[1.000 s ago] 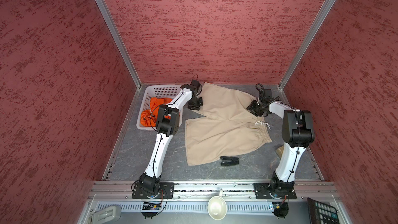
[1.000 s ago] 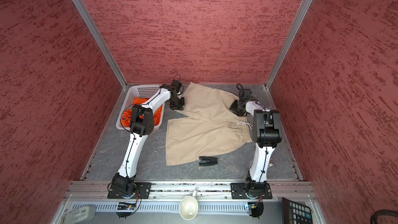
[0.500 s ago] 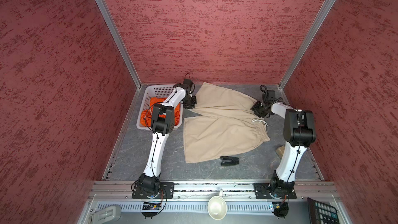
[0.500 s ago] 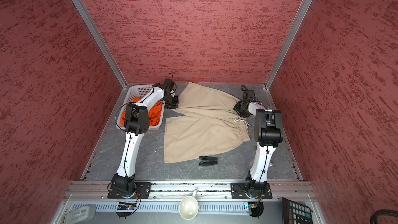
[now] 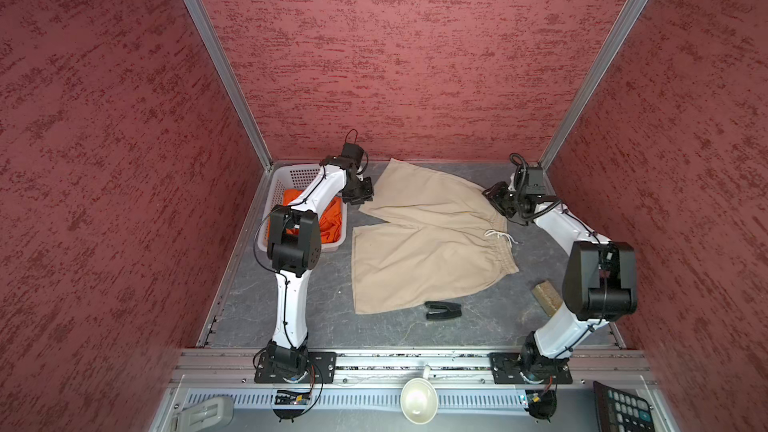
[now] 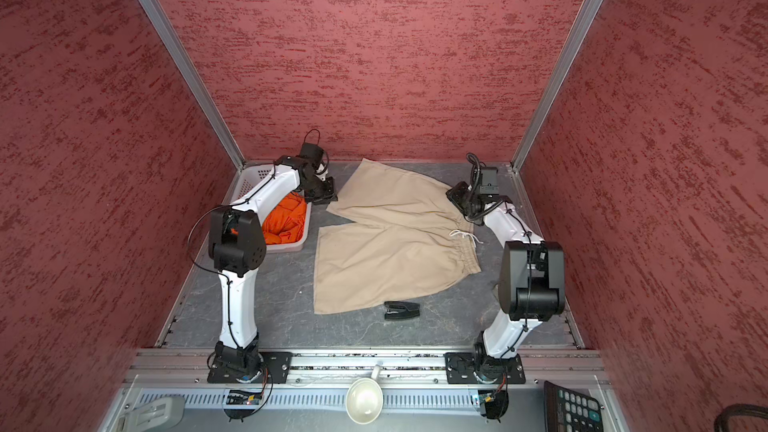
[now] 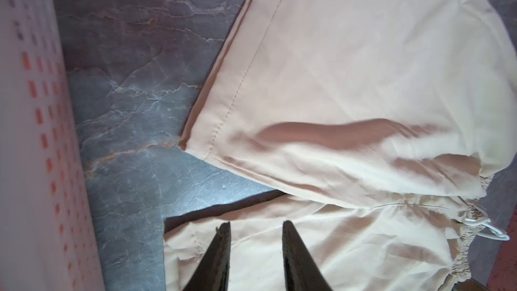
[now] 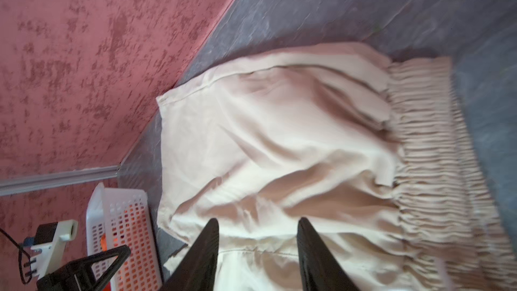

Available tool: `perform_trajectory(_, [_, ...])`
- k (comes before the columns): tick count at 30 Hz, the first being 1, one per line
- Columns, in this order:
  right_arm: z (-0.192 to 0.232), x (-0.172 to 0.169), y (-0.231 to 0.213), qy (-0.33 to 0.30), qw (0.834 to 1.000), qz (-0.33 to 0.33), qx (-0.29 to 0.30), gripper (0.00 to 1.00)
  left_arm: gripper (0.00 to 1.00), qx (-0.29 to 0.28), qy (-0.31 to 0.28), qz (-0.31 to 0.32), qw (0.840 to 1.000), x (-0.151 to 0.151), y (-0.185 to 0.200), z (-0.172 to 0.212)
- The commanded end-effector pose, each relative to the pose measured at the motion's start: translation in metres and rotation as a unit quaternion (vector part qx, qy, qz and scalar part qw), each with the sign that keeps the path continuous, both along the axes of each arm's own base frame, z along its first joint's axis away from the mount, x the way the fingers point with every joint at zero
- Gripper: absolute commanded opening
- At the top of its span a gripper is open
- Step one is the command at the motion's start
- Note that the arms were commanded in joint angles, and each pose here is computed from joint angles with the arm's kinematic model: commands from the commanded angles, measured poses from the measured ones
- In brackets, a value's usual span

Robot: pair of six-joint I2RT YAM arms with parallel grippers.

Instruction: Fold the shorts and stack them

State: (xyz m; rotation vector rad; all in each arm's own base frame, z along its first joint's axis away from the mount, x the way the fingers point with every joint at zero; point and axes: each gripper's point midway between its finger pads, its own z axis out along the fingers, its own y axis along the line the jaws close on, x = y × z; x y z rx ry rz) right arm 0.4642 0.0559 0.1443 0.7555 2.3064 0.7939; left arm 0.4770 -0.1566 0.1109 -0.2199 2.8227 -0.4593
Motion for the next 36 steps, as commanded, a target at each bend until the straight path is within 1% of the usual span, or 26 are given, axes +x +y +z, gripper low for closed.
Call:
perform_trajectory(1, [-0.036,-0.022,0.027,0.045,0.998,0.040,0.015,0.47,0.33,0.008,0.029,0.011,0.999,-0.013,0.012,-0.028])
perform_trajectory(6, [-0.067,-0.045,0.023,0.091,0.996,0.016,0.009,0.46,0.32,0.032,0.059,0.012,0.998,-0.030,0.030,-0.052])
perform_trajectory(8, [-0.079,-0.052,0.023,0.106,0.994,0.008,0.013,0.46,0.32,0.049,0.064,0.015,0.997,-0.034,0.041,-0.057])
perform_trajectory(12, [-0.099,-0.065,0.030,0.132,0.991,0.002,0.004,0.46,0.32,0.053,0.064,0.032,0.996,-0.038,0.064,-0.057])
perform_trajectory(17, [-0.115,-0.076,0.057,0.144,0.989,-0.010,0.018,0.46,0.32,0.066,0.062,0.047,0.995,-0.042,0.096,-0.054])
perform_trajectory(20, [-0.107,-0.074,0.071,0.133,0.991,-0.012,0.024,0.46,0.32,0.066,0.060,0.046,0.995,-0.044,0.104,-0.049])
perform_trajectory(24, [-0.072,-0.066,0.072,0.102,0.995,-0.002,0.003,0.46,0.32,0.037,0.046,0.034,0.998,-0.051,0.089,-0.026])
perform_trajectory(25, [-0.062,-0.066,0.067,0.095,0.995,0.002,-0.013,0.47,0.32,0.024,0.044,0.030,0.998,-0.056,0.079,-0.019])
perform_trajectory(27, [-0.044,-0.067,0.058,0.080,0.996,0.005,-0.026,0.47,0.33,0.002,0.040,0.018,0.999,-0.068,0.058,-0.006])
perform_trajectory(29, [-0.036,-0.071,0.053,0.069,0.997,0.015,-0.017,0.47,0.33,-0.015,0.042,0.003,0.999,-0.083,0.034,0.000])
perform_trajectory(32, [-0.046,-0.087,0.051,0.082,0.996,0.027,-0.003,0.47,0.30,-0.039,0.065,-0.006,0.997,-0.109,0.005,-0.010])
perform_trajectory(34, [-0.060,-0.099,0.055,0.098,0.994,0.038,0.008,0.46,0.26,-0.030,0.087,-0.012,0.996,-0.124,-0.005,-0.027])
perform_trajectory(36, [-0.071,-0.108,0.055,0.112,0.993,0.036,0.015,0.45,0.25,-0.023,0.104,-0.019,0.994,-0.132,-0.012,-0.044])
